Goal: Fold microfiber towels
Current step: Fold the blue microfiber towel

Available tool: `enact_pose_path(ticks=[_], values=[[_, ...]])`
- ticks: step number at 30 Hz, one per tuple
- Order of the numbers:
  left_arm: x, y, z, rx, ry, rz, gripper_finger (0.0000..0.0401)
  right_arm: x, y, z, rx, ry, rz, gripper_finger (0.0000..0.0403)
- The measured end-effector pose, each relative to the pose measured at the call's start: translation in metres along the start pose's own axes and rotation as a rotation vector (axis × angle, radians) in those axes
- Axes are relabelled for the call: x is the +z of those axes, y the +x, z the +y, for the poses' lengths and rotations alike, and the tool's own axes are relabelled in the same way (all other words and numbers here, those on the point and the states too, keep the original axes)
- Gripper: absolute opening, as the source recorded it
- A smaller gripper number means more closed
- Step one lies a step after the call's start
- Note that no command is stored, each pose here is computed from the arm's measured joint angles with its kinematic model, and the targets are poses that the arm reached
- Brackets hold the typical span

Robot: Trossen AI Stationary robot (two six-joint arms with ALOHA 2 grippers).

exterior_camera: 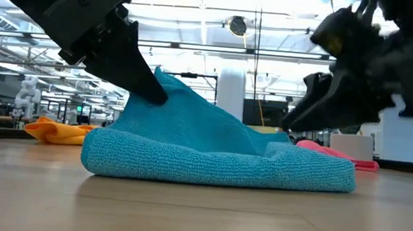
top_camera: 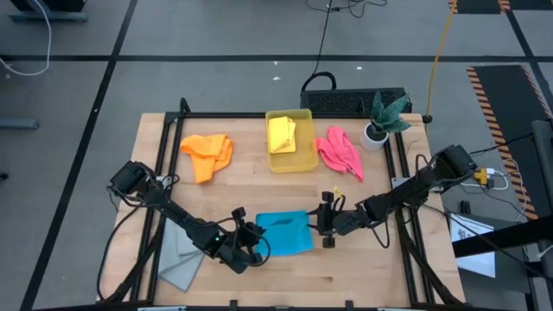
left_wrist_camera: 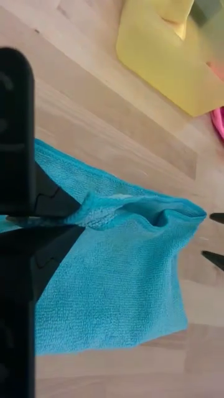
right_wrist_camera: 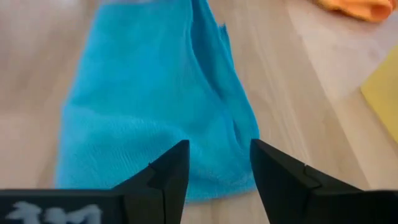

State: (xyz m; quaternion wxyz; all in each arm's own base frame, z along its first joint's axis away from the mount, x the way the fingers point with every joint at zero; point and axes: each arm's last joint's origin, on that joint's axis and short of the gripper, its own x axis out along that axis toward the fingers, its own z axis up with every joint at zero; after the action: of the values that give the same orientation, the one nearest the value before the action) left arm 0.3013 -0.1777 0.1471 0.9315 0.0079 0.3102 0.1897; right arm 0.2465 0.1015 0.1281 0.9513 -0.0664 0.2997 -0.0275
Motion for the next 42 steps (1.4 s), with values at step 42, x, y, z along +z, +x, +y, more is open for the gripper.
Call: enact_pose_path(ticks=[42], values=[[-0.001,-0.005,-0.005,-0.003,0.034,-0.031,0.003,-0.007,0.032,-0.023,0.068,-0.135,0.0,0.0121]])
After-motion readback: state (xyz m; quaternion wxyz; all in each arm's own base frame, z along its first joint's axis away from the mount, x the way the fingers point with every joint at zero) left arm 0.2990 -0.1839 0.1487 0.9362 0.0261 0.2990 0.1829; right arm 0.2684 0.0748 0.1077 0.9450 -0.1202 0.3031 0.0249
